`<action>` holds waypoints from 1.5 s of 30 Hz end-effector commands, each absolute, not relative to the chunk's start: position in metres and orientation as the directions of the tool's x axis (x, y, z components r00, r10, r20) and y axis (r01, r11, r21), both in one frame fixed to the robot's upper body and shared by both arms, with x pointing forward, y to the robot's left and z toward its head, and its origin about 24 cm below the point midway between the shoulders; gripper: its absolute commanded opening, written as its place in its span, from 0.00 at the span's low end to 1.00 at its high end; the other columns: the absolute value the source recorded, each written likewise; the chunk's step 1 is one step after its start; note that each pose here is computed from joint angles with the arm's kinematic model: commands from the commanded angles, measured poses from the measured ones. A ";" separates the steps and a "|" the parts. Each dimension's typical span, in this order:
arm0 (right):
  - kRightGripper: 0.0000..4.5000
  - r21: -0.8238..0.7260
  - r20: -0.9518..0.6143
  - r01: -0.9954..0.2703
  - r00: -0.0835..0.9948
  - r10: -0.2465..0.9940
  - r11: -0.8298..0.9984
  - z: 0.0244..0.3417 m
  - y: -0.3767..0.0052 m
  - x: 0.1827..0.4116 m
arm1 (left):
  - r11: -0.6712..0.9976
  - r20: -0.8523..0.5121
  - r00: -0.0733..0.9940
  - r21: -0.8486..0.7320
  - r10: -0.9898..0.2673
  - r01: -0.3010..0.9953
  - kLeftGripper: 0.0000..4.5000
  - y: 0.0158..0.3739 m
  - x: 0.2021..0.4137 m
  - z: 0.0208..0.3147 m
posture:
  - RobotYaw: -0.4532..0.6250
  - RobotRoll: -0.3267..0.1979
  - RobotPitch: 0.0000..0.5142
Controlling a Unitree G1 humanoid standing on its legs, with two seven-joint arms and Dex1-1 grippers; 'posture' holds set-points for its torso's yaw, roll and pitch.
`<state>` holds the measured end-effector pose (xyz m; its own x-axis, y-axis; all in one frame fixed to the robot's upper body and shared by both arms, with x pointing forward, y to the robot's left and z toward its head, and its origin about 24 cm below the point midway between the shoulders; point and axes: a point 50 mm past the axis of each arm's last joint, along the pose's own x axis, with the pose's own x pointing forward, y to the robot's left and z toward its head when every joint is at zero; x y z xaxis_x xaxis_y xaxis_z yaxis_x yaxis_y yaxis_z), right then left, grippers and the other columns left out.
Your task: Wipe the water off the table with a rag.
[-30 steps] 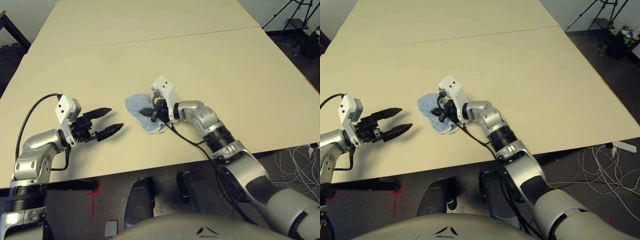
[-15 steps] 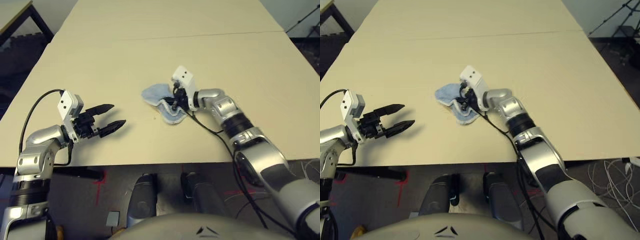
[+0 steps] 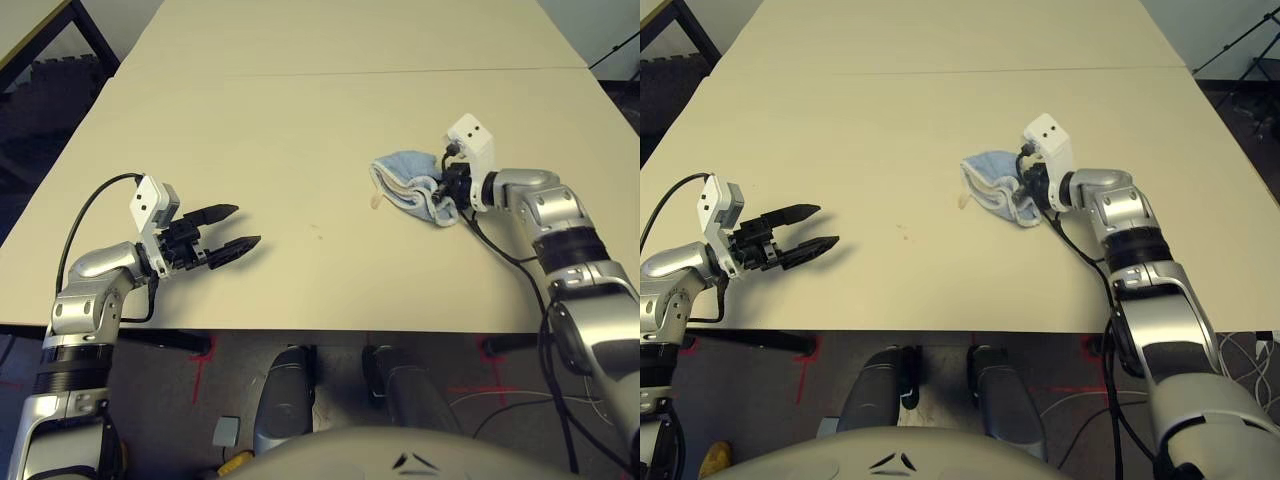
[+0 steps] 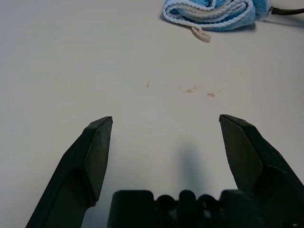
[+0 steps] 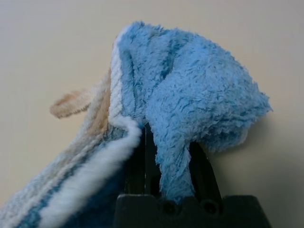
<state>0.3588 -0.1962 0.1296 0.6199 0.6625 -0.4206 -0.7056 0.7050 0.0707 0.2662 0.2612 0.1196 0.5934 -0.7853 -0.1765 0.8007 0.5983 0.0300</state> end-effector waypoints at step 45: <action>0.99 -0.191 -0.130 -0.311 0.948 0.290 0.931 0.194 -0.340 0.345 | 0.656 -0.072 0.661 0.079 -0.747 0.751 1.00 0.259 0.293 0.133 | 0.30 0.62 0.21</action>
